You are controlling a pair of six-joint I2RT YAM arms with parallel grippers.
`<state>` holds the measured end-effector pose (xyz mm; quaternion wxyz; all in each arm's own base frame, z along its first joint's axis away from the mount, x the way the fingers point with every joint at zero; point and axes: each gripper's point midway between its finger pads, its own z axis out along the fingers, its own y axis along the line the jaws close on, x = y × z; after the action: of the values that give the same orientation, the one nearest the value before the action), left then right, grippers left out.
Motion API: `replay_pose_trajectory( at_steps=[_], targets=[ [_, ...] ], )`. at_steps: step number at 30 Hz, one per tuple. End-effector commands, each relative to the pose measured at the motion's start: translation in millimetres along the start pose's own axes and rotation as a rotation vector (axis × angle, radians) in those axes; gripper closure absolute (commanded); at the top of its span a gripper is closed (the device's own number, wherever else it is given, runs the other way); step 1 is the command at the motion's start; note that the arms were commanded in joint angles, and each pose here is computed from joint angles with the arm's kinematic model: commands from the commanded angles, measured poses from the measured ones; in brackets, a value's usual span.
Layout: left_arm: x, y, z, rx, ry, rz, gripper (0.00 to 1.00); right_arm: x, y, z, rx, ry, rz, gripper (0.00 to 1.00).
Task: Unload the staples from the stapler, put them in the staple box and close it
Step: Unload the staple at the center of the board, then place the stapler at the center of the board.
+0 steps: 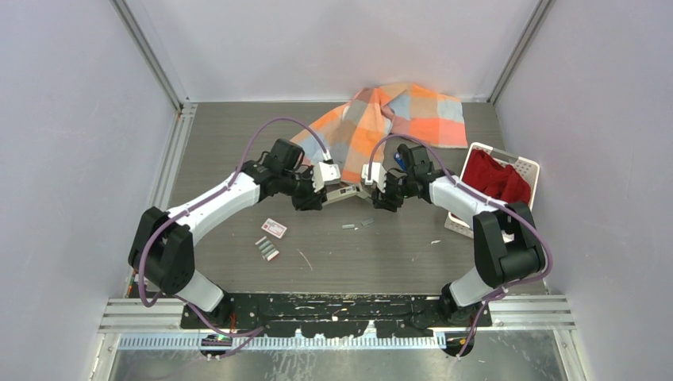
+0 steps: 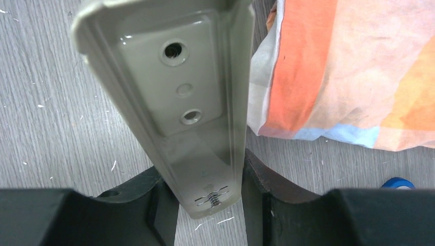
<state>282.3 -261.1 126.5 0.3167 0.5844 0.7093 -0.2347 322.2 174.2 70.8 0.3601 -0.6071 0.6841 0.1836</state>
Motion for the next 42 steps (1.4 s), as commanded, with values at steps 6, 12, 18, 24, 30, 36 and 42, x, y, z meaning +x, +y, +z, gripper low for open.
replay_pose_trajectory(
  at_steps=[6,12,18,24,30,36,42],
  targets=[
    [43,2,-27,-0.065,0.224,-0.006,1.0,16,-31,-39,0.17,0.113,0.103,0.99],
    [12,-8,-28,-0.059,0.111,-0.062,1.0,-19,-4,-40,0.038,-0.047,0.109,0.99],
    [-60,-36,-31,-0.021,-0.258,-0.216,1.0,-109,53,-61,-0.272,-0.466,0.171,0.99],
    [-116,-72,-33,0.012,-0.602,-0.379,1.0,-141,71,-70,-0.392,-0.598,0.27,0.94],
    [-136,-80,-28,0.004,-0.711,-0.451,1.0,-152,85,-79,-0.475,-0.634,0.286,0.71],
    [-147,-78,-33,-0.007,-0.808,-0.5,1.0,-156,94,-86,-0.528,-0.656,0.273,0.31],
    [-143,-78,-41,-0.023,-0.837,-0.506,1.0,-154,93,-85,-0.498,-0.644,0.259,0.12]
  ],
)
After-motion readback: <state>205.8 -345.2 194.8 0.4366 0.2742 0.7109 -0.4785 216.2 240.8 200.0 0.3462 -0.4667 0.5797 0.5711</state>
